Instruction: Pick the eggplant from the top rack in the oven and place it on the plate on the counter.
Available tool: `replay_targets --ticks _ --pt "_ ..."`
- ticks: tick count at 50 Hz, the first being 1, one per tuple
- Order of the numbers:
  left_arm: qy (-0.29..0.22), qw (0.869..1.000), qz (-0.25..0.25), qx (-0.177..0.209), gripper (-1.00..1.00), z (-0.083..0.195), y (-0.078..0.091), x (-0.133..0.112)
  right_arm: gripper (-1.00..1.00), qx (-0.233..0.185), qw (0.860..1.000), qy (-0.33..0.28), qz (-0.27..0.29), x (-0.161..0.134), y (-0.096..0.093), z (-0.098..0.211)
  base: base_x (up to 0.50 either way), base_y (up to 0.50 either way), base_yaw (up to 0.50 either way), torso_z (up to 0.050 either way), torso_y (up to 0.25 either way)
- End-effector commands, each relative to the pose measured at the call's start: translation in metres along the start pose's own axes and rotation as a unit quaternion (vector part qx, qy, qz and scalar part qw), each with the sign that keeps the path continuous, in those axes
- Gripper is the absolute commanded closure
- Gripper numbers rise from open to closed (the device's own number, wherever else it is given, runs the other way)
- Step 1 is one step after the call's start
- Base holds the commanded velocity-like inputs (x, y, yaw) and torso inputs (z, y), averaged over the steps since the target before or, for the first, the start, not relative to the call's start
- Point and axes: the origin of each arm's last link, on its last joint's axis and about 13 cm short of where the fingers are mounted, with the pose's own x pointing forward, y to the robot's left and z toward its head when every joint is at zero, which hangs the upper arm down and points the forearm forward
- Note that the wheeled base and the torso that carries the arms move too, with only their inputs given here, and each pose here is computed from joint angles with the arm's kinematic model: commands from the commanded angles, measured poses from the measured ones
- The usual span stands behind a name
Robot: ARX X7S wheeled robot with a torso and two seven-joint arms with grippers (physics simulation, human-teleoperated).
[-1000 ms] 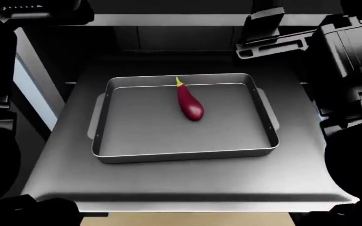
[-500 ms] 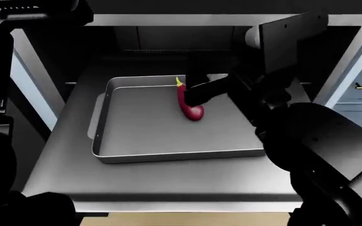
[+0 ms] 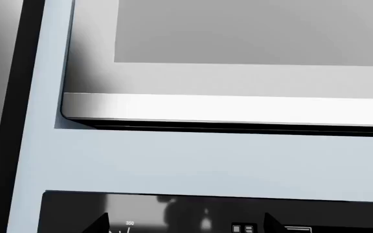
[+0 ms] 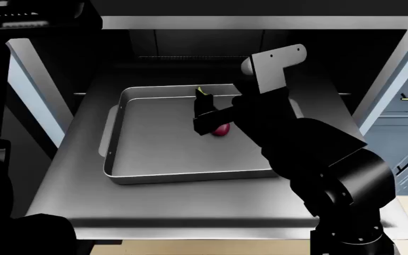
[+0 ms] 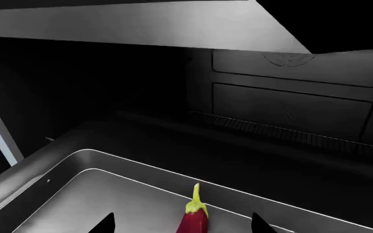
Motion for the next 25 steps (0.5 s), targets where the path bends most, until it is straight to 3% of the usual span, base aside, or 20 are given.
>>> replay_targets --ticks 1,17,25 --pt "0.0 1.0 -0.001 -0.002 -1.0 0.001 0.0 -0.002 -1.0 0.011 0.999 0.03 0.006 0.013 -0.005 -0.003 0.0 0.0 0.0 0.0 0.0" --pt "0.003 1.0 -0.001 -0.006 -1.0 -0.001 -0.001 -0.002 -1.0 -0.008 0.996 0.089 0.027 0.013 -0.01 0.011 0.0 0.0 0.0 0.0 0.0" --pt "0.004 1.0 -0.002 -0.007 -1.0 -0.002 -0.001 -0.003 -1.0 -0.037 0.992 0.111 0.039 0.013 -0.013 0.018 0.0 0.0 0.0 0.0 0.0"
